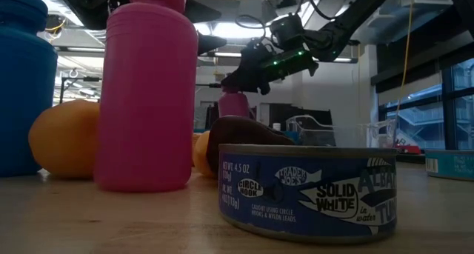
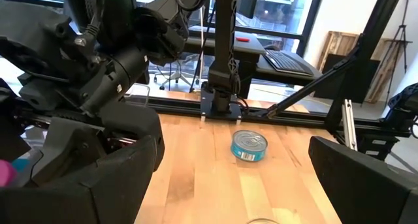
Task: Pick & Place Food Item
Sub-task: Put the violet water bottle into the blue bin
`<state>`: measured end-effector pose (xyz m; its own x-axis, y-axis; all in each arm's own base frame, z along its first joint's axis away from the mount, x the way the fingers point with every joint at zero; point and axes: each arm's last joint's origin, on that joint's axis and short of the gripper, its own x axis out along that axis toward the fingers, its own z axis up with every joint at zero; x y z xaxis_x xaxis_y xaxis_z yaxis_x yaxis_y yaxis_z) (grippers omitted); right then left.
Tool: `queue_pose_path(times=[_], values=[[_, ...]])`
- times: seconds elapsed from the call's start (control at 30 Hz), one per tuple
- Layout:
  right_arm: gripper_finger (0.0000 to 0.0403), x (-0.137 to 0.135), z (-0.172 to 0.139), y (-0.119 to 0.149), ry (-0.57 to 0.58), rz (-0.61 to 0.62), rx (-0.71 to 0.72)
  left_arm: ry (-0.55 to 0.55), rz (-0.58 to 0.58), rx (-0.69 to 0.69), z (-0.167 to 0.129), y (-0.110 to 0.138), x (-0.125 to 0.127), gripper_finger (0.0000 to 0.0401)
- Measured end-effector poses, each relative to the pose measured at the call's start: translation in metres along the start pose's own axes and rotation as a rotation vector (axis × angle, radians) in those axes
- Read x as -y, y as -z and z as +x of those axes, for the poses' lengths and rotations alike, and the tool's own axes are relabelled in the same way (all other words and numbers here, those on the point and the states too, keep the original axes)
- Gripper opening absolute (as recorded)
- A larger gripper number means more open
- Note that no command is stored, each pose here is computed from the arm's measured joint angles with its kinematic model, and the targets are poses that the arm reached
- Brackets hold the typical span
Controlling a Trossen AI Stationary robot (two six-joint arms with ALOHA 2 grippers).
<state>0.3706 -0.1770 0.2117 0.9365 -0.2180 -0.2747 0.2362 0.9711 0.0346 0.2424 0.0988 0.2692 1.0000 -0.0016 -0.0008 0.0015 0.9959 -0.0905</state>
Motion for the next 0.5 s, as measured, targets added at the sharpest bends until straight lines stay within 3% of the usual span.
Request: queue_pose_path(times=[0.5], values=[[0.0233, 0.0012, -0.0001, 0.0029, 0.047, -0.008, -0.032, 0.000, 0.000, 0.000, 0.0000, 0.0000, 0.0000, 0.0394]])
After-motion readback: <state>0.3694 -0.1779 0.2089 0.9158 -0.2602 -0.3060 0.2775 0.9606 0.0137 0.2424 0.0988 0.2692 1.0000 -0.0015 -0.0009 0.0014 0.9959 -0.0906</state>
